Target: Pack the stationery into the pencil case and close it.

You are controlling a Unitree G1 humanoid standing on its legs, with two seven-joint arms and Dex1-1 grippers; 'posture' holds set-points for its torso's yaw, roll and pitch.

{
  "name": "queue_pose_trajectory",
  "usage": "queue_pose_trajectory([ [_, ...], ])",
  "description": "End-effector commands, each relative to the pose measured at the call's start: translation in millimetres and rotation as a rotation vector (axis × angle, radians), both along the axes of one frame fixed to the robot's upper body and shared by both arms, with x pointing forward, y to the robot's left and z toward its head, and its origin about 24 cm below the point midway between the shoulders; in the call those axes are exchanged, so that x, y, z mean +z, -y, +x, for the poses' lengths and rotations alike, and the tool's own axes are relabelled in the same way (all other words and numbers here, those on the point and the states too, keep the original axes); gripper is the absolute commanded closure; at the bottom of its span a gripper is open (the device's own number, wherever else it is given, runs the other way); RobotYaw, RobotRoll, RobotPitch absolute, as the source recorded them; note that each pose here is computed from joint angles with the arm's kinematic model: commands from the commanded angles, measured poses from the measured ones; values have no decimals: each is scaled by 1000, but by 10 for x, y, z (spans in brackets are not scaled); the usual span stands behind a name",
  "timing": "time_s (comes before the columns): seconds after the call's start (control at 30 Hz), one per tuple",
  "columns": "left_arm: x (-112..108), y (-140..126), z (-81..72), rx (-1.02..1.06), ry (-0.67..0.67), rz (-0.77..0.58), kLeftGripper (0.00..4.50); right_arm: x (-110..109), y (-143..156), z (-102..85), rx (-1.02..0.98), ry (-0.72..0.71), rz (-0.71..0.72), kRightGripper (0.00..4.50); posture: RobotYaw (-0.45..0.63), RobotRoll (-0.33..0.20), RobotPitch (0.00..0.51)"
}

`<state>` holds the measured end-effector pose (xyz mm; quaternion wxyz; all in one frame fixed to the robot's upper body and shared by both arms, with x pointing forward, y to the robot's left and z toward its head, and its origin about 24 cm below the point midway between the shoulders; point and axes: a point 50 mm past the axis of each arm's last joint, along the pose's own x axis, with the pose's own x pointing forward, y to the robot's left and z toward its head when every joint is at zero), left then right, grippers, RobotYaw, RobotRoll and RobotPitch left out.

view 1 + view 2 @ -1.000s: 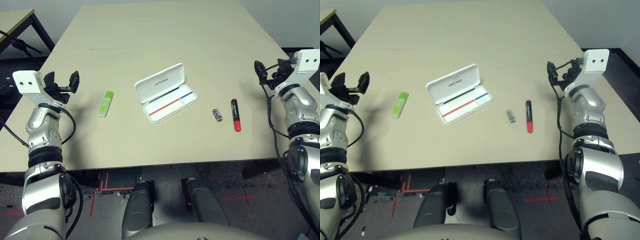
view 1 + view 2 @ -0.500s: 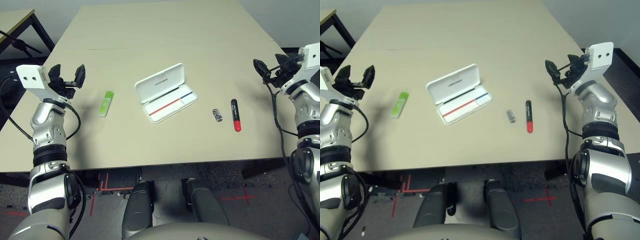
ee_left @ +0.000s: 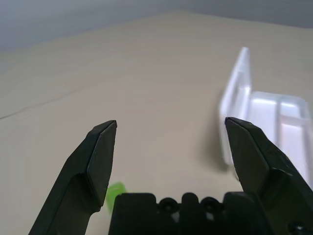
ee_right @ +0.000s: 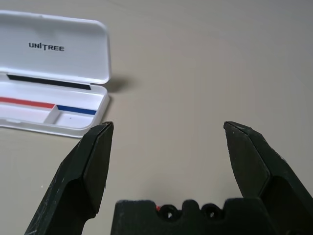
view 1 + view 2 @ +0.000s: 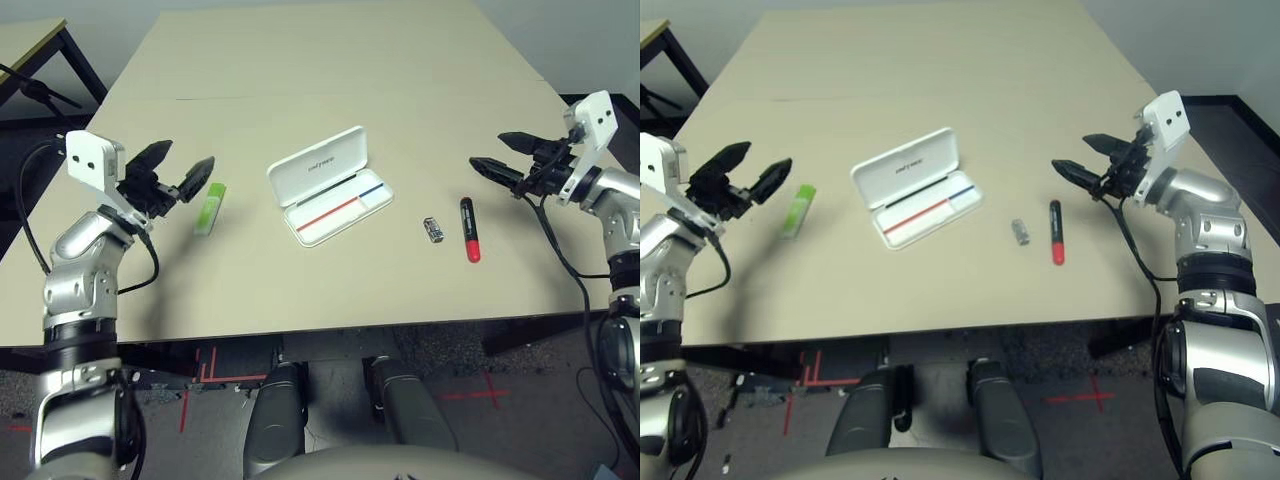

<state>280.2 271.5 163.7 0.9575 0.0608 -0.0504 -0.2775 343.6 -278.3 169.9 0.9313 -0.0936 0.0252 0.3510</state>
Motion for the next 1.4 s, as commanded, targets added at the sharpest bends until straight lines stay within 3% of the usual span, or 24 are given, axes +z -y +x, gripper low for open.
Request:
queue_pose_trajectory([
  [0.03, -26, 165, -141, -144, -82, 46, 62, -29, -46, 7, 31, -24, -11, 0, -58, 0, 148],
  [0.17, -56, 340, -340, -296, -182, 118, 62, -26, -95, 50, 44, -25, -13, 0, -38, 0, 145],
  [0.3, -75, 483, -389, -349, -222, 161, 62, -27, -125, 73, 66, -39, -15, 0, -25, 0, 140],
  [0.6, -272, 877, -174, -391, -268, 252, 62, -119, -144, 13, 148, -140, -66, 0, -32, 0, 131],
  [0.93, -432, 1147, 51, -401, -282, 354, 62, -183, -163, -75, 206, -215, -114, 0, -72, 0, 121],
  [1.4, -484, 1486, 145, -471, -314, 435, 62, -193, -213, -93, 209, -222, -149, 0, -94, 0, 117],
])
